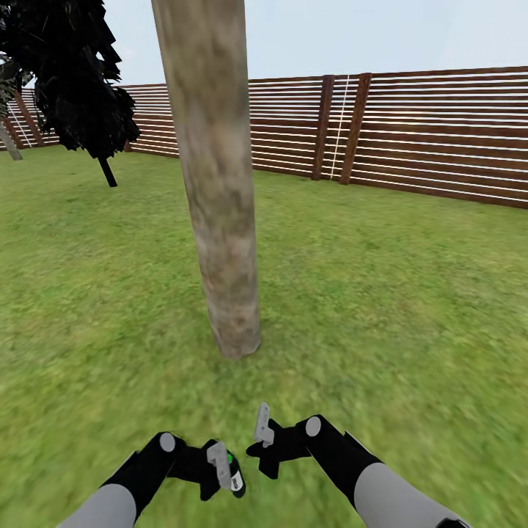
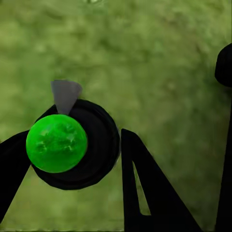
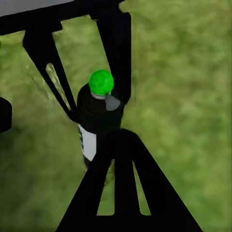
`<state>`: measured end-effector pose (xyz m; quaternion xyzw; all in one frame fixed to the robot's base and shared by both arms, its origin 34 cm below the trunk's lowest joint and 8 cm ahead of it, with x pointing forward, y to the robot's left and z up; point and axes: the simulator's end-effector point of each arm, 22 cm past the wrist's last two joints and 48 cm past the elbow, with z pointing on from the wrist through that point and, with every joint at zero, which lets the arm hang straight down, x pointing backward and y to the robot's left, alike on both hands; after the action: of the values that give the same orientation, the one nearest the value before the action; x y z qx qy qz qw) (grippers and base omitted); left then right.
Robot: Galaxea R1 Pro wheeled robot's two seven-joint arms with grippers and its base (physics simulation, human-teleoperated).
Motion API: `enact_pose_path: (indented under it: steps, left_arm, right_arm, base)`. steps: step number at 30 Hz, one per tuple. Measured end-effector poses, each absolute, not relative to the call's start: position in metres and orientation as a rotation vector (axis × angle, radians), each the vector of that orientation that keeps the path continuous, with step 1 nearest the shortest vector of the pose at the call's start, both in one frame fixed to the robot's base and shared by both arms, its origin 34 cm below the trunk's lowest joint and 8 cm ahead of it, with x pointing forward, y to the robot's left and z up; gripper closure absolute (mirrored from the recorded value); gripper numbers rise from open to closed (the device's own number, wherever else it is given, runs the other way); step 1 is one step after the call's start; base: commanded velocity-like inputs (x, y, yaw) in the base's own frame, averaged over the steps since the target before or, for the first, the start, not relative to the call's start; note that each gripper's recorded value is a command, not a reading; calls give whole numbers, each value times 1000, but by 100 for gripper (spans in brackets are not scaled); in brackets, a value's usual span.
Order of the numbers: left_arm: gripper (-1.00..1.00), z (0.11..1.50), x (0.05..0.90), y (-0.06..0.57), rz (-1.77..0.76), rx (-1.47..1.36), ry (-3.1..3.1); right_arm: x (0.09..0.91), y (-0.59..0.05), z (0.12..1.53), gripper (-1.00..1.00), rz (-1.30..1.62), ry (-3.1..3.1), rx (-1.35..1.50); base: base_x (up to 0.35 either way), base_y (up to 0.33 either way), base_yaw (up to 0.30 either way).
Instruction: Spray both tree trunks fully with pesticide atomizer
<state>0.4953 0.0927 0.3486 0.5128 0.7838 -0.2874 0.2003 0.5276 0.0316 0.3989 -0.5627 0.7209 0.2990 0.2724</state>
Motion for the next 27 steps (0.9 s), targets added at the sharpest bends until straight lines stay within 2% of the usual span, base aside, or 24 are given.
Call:
enact_pose_path:
  steps: [9, 10, 16, 20, 24, 27]
  left_arm:
    - [100, 328, 492, 225, -609, 1457, 2352]
    - [100, 326, 490, 242, -587, 1460, 2373]
    - [100, 328, 490, 329, -435, 1407, 2478]
    - [100, 337, 536, 361, -230, 1116, 2478]
    - [100, 333, 564, 384, -42, 721, 2485]
    - [100, 325, 569, 415, 209, 416, 2487]
  right_arm:
    - [528, 29, 398, 100, 802, 1944, -1516]
    - [528, 29, 397, -100, 801, 1945, -1516]
    - [529, 12, 390, -100, 779, 1972, -1515]
    - [552, -52, 368, -100, 612, 2061, -1460]
    - [576, -160, 319, -100, 255, 2333, -1029]
    - [587, -233, 306, -100, -70, 2415, -709]
  base:
    - [0, 0, 0]
    - [0, 0, 0]
    - [0, 0, 0]
    - [0, 0, 0]
    - [0, 0, 0]
    - [0, 0, 0]
